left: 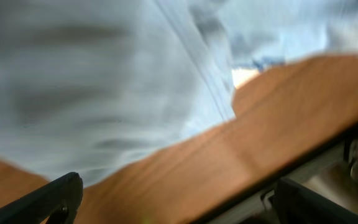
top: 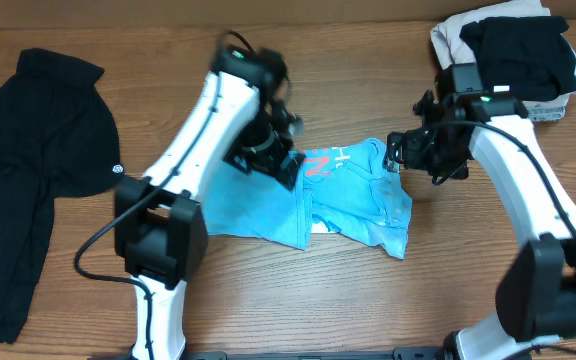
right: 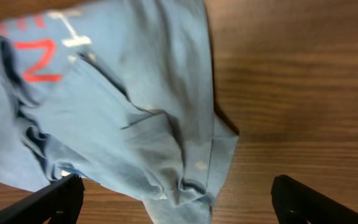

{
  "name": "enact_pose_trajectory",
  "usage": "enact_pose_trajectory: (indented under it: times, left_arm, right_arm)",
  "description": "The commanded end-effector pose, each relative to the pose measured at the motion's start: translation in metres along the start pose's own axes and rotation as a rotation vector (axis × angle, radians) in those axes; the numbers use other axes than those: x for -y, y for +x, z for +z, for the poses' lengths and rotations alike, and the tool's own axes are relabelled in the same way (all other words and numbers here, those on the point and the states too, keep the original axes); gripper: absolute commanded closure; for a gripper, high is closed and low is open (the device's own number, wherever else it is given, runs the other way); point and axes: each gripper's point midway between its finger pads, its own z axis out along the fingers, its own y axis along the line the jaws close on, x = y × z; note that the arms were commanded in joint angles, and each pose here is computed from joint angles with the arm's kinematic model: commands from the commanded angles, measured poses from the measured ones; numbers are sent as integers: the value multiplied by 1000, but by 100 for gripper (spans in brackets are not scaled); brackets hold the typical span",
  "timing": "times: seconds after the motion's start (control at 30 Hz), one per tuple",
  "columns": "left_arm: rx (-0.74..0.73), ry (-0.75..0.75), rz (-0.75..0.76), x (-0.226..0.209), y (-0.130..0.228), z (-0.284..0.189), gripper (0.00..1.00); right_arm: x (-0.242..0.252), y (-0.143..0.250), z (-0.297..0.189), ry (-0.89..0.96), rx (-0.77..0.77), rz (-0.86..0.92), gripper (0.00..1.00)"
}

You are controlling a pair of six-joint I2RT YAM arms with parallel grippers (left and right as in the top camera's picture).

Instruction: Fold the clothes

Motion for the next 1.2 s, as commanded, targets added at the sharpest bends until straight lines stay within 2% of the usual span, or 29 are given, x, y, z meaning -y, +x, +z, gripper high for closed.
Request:
enact_pose_trajectory:
  times: [0.0,0.27,0.6,0.67,0.73,0.8,0.83,0.97,1.17]
  left_arm:
    - [112,-19,-37,-13,-9,-34,0]
    - [179,-28,-114,-50,-14,-49,0]
    - [230,-36,-130,-64,-23,-54,0]
    - [232,-41,-131,-65,-23,-55,0]
    - [229,-61,-134,-69,-23,-55,0]
    - [230,-68,-134,-70,-23,-55,0]
    - [231,-71,-134,-70,-23,-55,0]
    - [235,-96,-135,-75,-24,-56,0]
    - [234,-230,-168,-106,-20,-62,0]
  right_arm:
    - [2,9,18,-6,-75,67,0]
    - [15,44,58,11,-179,97,0]
    - [3,53,89,-111,-160,97,1]
    - [-3,51,91,-152,-147,94,10]
    - [-14,49,92,-219,-135,84,16]
    - [-20,48,93,-255,-126,77,30]
    - [-20,47,94,-258,-121,75,40]
    - [-18,38,94,-263,-84,75,96]
    - [9,17,74,-280,-44,206,96]
